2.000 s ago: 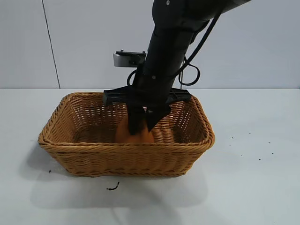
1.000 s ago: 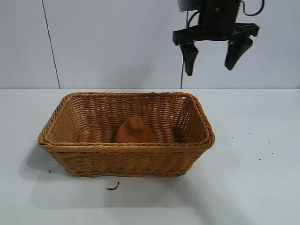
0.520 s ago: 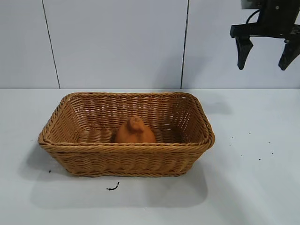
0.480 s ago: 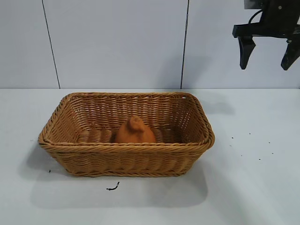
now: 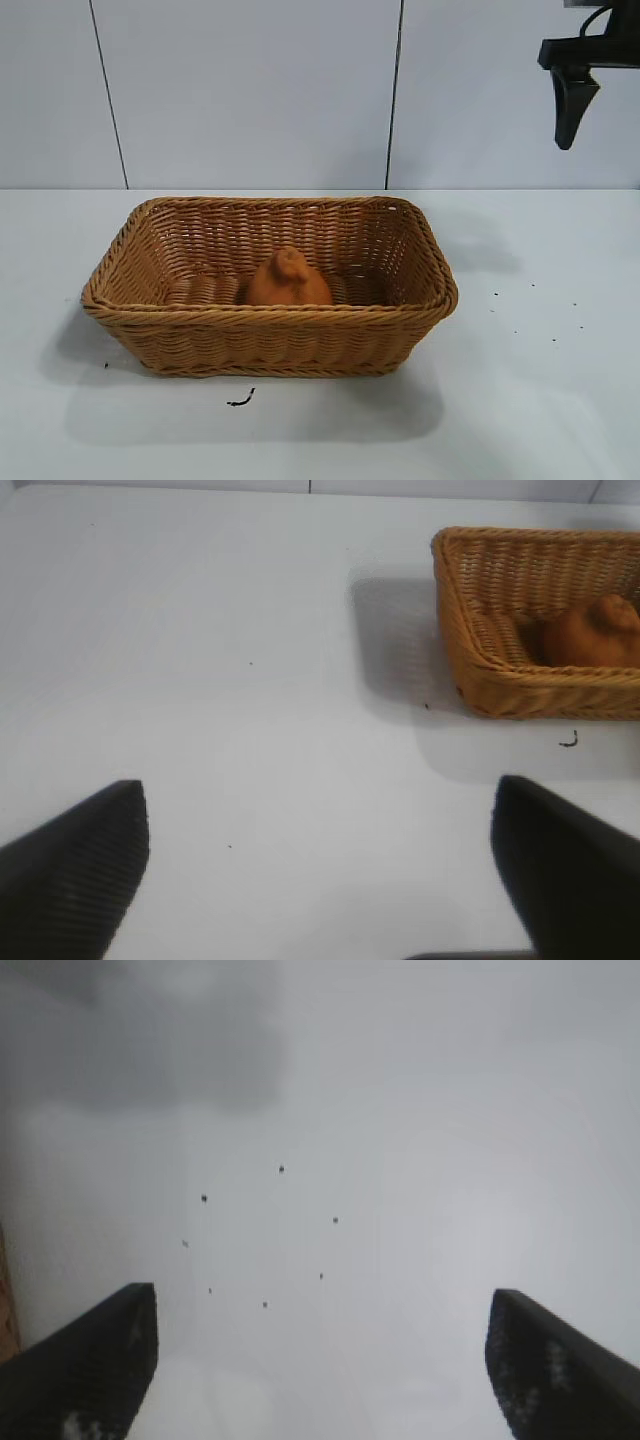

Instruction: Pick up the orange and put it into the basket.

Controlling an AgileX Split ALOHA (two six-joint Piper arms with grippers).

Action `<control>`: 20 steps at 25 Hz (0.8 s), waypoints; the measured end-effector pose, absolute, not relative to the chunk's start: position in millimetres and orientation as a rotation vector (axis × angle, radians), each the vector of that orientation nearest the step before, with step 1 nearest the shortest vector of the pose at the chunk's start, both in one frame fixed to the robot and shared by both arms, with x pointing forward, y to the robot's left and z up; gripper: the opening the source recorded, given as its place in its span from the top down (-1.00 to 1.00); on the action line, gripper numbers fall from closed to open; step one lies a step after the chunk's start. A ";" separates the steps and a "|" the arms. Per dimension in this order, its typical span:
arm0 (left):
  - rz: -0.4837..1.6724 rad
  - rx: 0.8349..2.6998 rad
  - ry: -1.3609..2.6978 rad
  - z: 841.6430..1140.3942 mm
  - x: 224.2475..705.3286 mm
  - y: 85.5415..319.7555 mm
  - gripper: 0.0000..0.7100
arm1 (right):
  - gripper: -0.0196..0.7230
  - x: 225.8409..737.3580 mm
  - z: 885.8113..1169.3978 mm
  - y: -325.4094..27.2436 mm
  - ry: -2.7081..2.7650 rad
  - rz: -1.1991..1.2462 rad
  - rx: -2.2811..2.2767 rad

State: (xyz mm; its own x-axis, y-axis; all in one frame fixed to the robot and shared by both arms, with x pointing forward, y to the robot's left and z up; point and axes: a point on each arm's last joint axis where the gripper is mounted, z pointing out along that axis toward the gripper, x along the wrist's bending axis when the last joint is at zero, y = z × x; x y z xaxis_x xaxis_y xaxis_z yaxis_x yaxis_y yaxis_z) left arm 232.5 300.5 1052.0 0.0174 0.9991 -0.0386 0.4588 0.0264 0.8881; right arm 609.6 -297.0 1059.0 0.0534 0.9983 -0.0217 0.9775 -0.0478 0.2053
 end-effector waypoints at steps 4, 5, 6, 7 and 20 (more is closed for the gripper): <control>0.900 1.535 1.544 1052.0 232.5 300.5 -0.88 | -0.69 549.6 1079.9 -297.7 2.036 0.210 2.145; 0.900 1.535 1.544 1052.0 232.5 300.5 -0.88 | -0.69 534.6 1080.5 -297.9 2.039 0.205 2.147; 0.900 1.535 1.544 1052.0 232.5 300.5 -0.88 | -0.69 517.8 1083.4 -298.1 2.035 0.212 2.144; 0.900 1.535 1.544 1052.0 232.5 300.5 -0.88 | -0.69 500.7 1085.4 -298.3 2.031 0.219 2.140; 0.900 1.535 1.544 1052.0 232.5 300.5 -0.88 | -0.69 329.0 1052.0 -300.2 1.882 0.512 1.937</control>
State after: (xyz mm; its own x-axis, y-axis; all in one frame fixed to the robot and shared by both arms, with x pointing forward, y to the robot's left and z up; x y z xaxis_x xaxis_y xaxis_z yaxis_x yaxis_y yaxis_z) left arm 232.5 300.5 1052.0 0.0174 0.9991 -0.0386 0.4588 0.0264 0.8881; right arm 329.0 -300.2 1052.0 0.0314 0.9995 -0.0095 0.8569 -0.0220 0.5150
